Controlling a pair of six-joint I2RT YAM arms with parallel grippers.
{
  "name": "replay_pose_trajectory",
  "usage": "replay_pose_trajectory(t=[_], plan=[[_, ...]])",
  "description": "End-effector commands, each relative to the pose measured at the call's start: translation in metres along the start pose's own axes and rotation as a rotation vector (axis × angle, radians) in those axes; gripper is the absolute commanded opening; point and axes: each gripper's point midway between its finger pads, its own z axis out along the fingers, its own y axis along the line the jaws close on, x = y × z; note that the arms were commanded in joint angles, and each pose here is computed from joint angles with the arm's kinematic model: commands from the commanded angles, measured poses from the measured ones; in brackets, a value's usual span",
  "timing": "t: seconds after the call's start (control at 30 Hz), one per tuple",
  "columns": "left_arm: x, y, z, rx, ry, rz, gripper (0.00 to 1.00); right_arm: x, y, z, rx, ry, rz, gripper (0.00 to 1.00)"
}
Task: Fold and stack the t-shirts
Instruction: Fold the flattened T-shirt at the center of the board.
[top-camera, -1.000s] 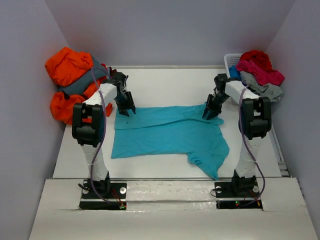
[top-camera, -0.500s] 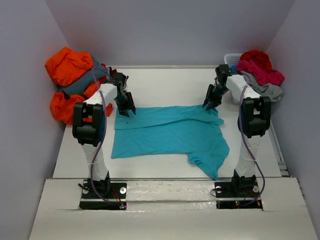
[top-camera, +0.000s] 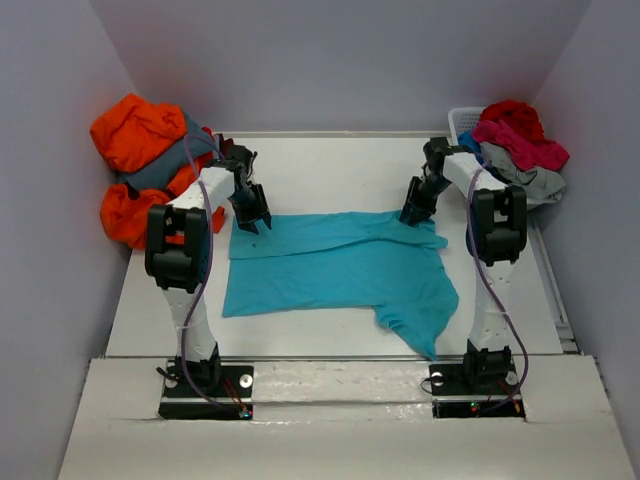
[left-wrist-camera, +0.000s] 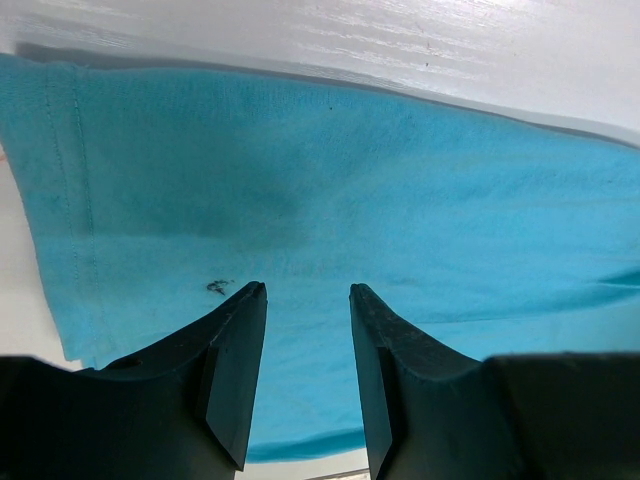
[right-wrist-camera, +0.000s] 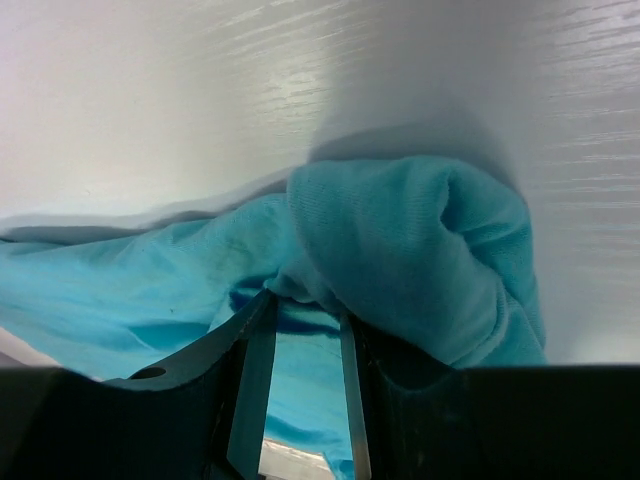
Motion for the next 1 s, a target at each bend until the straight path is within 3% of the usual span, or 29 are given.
replay_pose_trajectory(t=[0.0, 0.47, 0.97], plan=[[-0.001, -0.002, -0.002, 0.008, -0.002, 0.013, 0.5, -0.009, 0.021, -0.005, -0.048, -0.041, -0.043, 0.38], [-0.004, -0.003, 0.003, 0.006, 0.007, 0.019, 0.5, 0.02, 0.025, -0.028, -0.05, -0.005, -0.086, 0.38], [-0.007, -0.003, 0.004, 0.002, 0.005, 0.034, 0.5, 0.101, 0.006, -0.049, -0.06, 0.073, -0.104, 0.38]])
